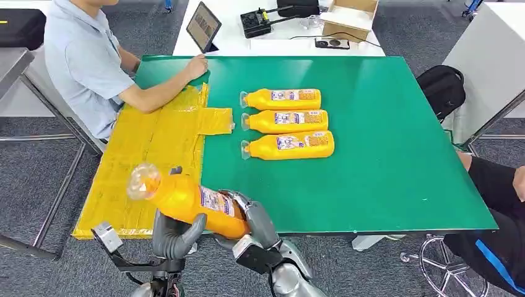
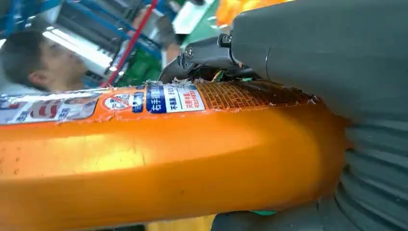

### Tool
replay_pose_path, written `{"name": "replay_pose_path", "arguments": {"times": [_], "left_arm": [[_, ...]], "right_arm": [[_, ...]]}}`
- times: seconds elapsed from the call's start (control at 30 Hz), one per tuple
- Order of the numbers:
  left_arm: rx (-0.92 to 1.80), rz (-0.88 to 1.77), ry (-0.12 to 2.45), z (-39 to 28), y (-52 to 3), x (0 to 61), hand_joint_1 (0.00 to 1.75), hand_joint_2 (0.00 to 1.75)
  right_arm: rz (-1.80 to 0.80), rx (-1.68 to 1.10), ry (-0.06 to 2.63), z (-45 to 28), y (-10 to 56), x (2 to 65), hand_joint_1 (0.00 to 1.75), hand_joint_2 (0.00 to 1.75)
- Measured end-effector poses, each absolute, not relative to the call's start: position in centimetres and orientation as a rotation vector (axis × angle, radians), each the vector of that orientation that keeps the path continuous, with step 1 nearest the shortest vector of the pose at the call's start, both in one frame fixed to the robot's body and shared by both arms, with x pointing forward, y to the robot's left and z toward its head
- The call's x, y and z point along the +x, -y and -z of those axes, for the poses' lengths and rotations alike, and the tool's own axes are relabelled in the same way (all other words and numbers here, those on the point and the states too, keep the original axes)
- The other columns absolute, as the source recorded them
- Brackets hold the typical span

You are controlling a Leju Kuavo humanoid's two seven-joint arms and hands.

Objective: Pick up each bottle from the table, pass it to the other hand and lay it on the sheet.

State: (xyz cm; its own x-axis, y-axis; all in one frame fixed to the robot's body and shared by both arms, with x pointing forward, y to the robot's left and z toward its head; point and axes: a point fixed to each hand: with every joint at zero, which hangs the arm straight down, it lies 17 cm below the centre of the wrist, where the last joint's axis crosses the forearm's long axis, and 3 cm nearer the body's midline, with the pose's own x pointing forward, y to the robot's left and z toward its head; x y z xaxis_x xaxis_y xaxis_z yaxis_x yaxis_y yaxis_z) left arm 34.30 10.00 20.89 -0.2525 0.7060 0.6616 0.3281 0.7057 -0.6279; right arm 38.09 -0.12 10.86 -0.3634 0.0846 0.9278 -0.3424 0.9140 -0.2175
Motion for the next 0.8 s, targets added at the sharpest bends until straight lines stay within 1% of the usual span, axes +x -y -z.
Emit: {"name": "replay_pose_path", "arguments": {"times": [0.1,0.27,0.53,0.8], "left_arm": [[-0.812,-0.441,1.862,-21.1,-10.0,34.2,0.00,1.75],[-0.782,-0.418,1.893,-21.3,-10.1,34.2,0.00,1.75],[-0.750,-0.288,1.876,-20.7,-7.8,34.0,0.00,1.75],[-0.753,-0.235,1.847,-19.6,-6.2,33.7,0.00,1.75]], "right_arm": [[-0.434,0.166,1.865,-10.1,1.0,38.5,1.75,1.75],[-0.481,0.148,1.848,-9.3,0.8,38.0,1.75,1.75],[-0.521,0.133,1.866,-9.4,0.2,37.8,1.75,1.75],[-0.543,0.141,1.875,-9.6,-0.3,37.7,1.75,1.75]]}}
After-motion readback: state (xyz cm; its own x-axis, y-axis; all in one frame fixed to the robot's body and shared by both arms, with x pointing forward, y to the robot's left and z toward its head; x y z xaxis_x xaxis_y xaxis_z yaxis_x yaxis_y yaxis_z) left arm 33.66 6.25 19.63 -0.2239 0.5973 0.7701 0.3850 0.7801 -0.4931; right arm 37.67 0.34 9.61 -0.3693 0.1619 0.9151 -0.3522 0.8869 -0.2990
